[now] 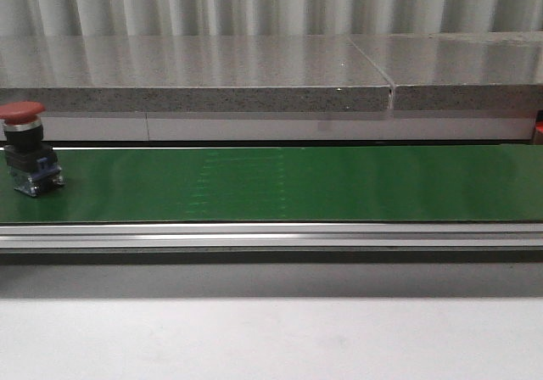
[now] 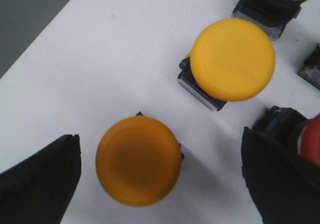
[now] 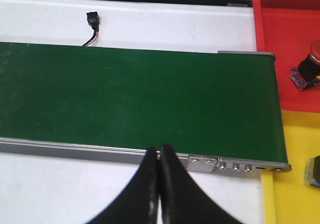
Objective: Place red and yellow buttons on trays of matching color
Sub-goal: 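Move the left gripper to a yellow push-button and grasp it, then set the yellow button on the belt and open the left gripper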
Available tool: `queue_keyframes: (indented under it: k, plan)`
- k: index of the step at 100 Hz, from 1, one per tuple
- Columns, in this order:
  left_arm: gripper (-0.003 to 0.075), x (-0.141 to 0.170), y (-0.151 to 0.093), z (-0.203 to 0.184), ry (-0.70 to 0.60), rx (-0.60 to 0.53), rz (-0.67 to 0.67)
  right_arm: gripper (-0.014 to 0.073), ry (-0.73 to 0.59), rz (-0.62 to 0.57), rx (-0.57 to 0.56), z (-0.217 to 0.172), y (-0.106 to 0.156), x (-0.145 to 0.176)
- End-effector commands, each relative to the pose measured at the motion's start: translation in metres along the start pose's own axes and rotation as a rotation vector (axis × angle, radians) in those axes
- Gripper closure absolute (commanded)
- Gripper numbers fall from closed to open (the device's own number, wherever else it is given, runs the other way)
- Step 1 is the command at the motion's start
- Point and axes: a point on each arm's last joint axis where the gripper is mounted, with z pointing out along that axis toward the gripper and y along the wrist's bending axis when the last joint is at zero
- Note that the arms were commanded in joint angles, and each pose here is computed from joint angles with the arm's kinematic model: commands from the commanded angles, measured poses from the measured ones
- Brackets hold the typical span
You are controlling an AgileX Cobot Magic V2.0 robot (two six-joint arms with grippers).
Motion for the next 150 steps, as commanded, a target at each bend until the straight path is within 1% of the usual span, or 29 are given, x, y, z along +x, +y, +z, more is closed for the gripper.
queue_keyframes:
  k: [1, 17, 29, 37, 42, 49, 61, 75, 82, 92, 103, 114, 121, 136, 150]
  plan:
    - [0.0099, -0.017, -0.002, -0.009, -0.073, 0.009, 0.000, 0.0715, -0.081, -0.006, 0.003, -0.005, 0.001, -0.011]
    - [0.0099, -0.019, -0.003, 0.001, -0.057, 0.006, 0.005, 0.0715, -0.081, -0.006, 0.003, -0.005, 0.001, -0.011]
    - [0.0104, -0.019, -0.003, 0.002, -0.061, 0.001, 0.020, 0.0715, -0.081, -0.006, 0.003, -0.005, 0.001, -0.011]
    - [0.0137, -0.019, -0.003, 0.002, -0.061, 0.001, 0.020, 0.0715, -0.081, -0.006, 0.003, -0.005, 0.001, -0.011]
    - [0.0178, -0.019, -0.003, 0.002, -0.061, 0.001, 0.020, 0.0715, -0.081, -0.006, 0.003, -0.005, 0.001, -0.011]
    - [0.0260, -0.019, -0.003, 0.002, -0.061, 0.001, 0.020, 0.0715, -0.081, -0.006, 0.003, -0.005, 0.001, -0.011]
    - [0.0433, -0.018, -0.002, 0.002, -0.052, -0.003, 0.019, 0.0715, -0.081, -0.006, 0.003, -0.005, 0.001, -0.011]
    - [0.0606, -0.016, -0.001, 0.001, -0.023, -0.017, 0.019, 0.0715, -0.081, -0.006, 0.003, -0.005, 0.001, -0.011]
    - [0.0673, -0.015, 0.000, -0.003, -0.019, -0.022, 0.018, 0.0715, -0.081, -0.006, 0.003, -0.005, 0.001, -0.011]
    - [0.0741, -0.017, 0.001, -0.017, -0.033, -0.024, 0.012, 0.0715, -0.081, -0.006, 0.003, -0.005, 0.001, -0.011]
    - [0.0740, -0.020, 0.003, -0.038, -0.081, -0.018, 0.002, 0.0715, -0.081, -0.006, 0.003, -0.005, 0.001, -0.011]
    - [0.0740, -0.023, 0.004, -0.070, -0.156, 0.012, -0.027, 0.0715, -0.081, -0.006, 0.003, -0.005, 0.001, -0.011]
    - [0.0740, -0.023, -0.001, -0.091, -0.207, 0.040, -0.023, 0.0715, -0.081, -0.006, 0.003, -0.005, 0.001, -0.011]
    - [0.0740, -0.017, -0.022, -0.133, -0.313, 0.120, 0.043, 0.0715, -0.081, -0.006, 0.003, -0.005, 0.001, -0.011]
    - [0.0740, -0.005, -0.048, -0.153, -0.344, 0.193, 0.143, 0.0715, -0.081, -0.006, 0.003, -0.005, 0.001, -0.011]
